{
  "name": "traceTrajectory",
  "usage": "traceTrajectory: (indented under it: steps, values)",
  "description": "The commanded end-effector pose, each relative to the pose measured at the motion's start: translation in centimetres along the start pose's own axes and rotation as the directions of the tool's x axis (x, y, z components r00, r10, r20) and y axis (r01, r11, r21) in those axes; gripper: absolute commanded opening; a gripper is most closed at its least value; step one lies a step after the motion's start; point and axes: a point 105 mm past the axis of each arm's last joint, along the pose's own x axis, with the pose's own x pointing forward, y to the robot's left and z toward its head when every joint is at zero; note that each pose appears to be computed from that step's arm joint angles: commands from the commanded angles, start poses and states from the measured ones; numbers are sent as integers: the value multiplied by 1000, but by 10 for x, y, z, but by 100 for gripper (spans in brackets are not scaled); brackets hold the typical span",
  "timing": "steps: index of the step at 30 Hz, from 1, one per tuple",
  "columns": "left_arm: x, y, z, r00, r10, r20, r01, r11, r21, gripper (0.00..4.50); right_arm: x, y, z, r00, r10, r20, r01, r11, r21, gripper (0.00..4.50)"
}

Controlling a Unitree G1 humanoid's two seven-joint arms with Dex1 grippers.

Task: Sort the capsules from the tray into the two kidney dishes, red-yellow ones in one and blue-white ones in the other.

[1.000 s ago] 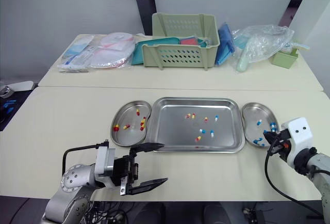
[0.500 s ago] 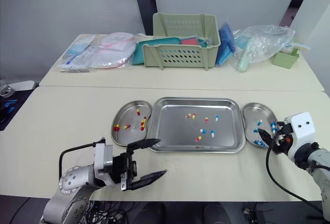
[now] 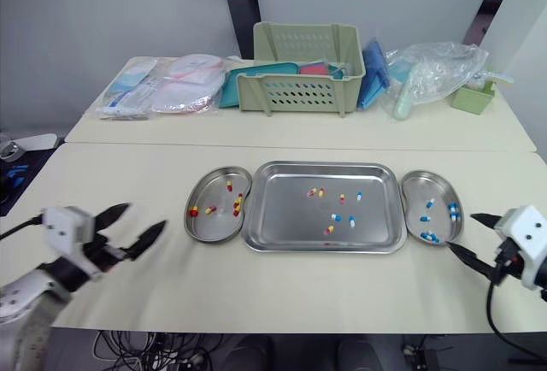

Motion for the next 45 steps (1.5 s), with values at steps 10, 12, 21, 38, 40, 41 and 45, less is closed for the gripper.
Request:
traceTrajectory:
  steps: [10,12,21,38,40,41,45]
  values:
    - [-57,45,-44,980,103,-171,-106,994,-10,450,-35,-10,-19,992,76,-98,-77,997,-4,449]
    - [-60,44,-48,977,106,-182,-111,994,-15,450,-33,-8,-17,992,85,-91,-86,996,-7,449]
    - [-57,31,-51,980,79,-182,-86,996,-31,450,-24,12,-8,990,135,-44,-136,991,-10,449]
    - [-58,20,-49,981,78,-177,-87,995,-44,450,38,102,61,924,234,302,-232,972,-43,449]
    - [-58,18,-44,984,72,-165,-78,996,-32,450,41,104,61,921,237,308,-233,971,-50,449]
    - [-58,17,-41,985,64,-158,-68,997,-22,450,42,104,62,921,235,311,-231,972,-51,449]
    - [-52,2,-27,990,-41,-133,45,999,26,450,47,106,63,914,242,325,-237,970,-55,449]
